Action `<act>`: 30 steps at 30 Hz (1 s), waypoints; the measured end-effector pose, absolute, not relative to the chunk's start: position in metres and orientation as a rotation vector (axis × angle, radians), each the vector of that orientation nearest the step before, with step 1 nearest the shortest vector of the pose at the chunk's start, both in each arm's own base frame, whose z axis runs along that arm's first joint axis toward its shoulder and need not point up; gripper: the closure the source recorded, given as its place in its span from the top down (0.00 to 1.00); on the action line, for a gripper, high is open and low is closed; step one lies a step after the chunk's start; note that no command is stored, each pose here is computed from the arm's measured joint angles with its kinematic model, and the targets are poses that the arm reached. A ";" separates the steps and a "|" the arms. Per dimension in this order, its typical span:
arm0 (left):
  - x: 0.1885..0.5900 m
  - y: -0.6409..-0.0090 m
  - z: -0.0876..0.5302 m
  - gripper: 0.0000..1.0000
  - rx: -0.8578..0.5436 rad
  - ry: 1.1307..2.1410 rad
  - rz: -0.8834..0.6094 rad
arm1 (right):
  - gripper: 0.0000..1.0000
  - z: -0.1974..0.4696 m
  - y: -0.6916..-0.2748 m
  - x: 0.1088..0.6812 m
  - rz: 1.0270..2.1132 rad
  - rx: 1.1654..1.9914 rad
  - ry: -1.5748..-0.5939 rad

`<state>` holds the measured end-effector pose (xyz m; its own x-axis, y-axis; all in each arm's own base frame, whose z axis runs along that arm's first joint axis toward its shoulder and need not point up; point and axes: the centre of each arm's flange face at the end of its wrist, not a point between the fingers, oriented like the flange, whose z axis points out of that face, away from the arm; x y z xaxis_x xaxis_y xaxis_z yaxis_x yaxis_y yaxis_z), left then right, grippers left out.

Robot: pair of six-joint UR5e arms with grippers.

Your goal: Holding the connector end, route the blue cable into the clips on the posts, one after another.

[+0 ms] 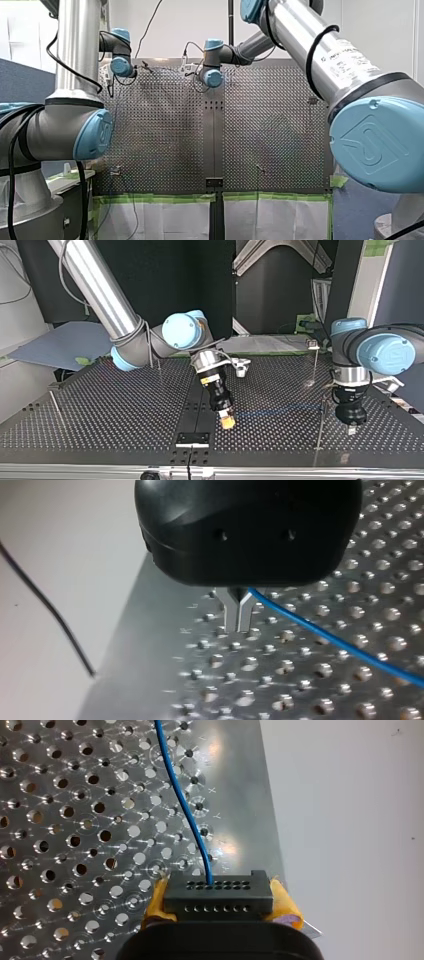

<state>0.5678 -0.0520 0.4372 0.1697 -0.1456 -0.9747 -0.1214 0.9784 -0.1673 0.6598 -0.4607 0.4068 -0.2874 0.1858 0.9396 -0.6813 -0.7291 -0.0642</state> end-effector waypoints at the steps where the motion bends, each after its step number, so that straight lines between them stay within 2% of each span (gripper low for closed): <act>1: 0.570 -0.053 0.433 0.00 -0.223 1.412 -0.021 | 0.00 0.406 -0.462 0.661 2.053 1.409 -0.631; 15: 0.575 -0.056 0.418 0.00 -0.227 1.448 -0.034 | 0.00 0.403 -0.461 0.666 2.051 1.426 -0.630; 16: 0.574 -0.057 0.418 0.11 -0.228 1.452 -0.035 | 0.00 0.403 -0.460 0.666 2.051 1.428 -0.631; 17: 0.573 -0.057 0.419 0.28 -0.229 1.454 -0.034 | 0.00 0.402 -0.460 0.667 2.050 1.429 -0.631; 18: 0.572 -0.056 0.420 0.28 -0.232 1.453 -0.032 | 0.00 0.402 -0.460 0.667 2.050 1.430 -0.631; 19: 0.571 -0.055 0.422 0.44 -0.238 1.449 -0.026 | 0.00 0.402 -0.459 0.667 2.049 1.431 -0.631; 20: 0.570 -0.054 0.425 0.73 -0.242 1.442 -0.023 | 0.00 0.403 -0.458 0.667 2.049 1.432 -0.629; 21: 0.569 -0.053 0.428 0.73 -0.246 1.434 -0.021 | 0.00 0.405 -0.457 0.668 2.048 1.434 -0.626; 22: 0.567 -0.054 0.432 0.91 -0.250 1.426 -0.020 | 0.00 0.406 -0.456 0.669 2.047 1.436 -0.625; 23: 0.566 -0.054 0.434 1.00 -0.251 1.423 -0.020 | 0.00 0.407 -0.455 0.669 2.046 1.438 -0.625; 30: 0.558 -0.057 0.434 1.00 -0.273 1.460 0.003 | 0.00 0.409 -0.454 0.669 2.042 1.444 -0.625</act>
<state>0.5577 -0.0567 0.4337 0.1164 -0.1628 -0.9798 -0.1672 0.9692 -0.1809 0.6693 -0.4539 0.4094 -0.2666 0.1730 0.9481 -0.6737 -0.7370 -0.0550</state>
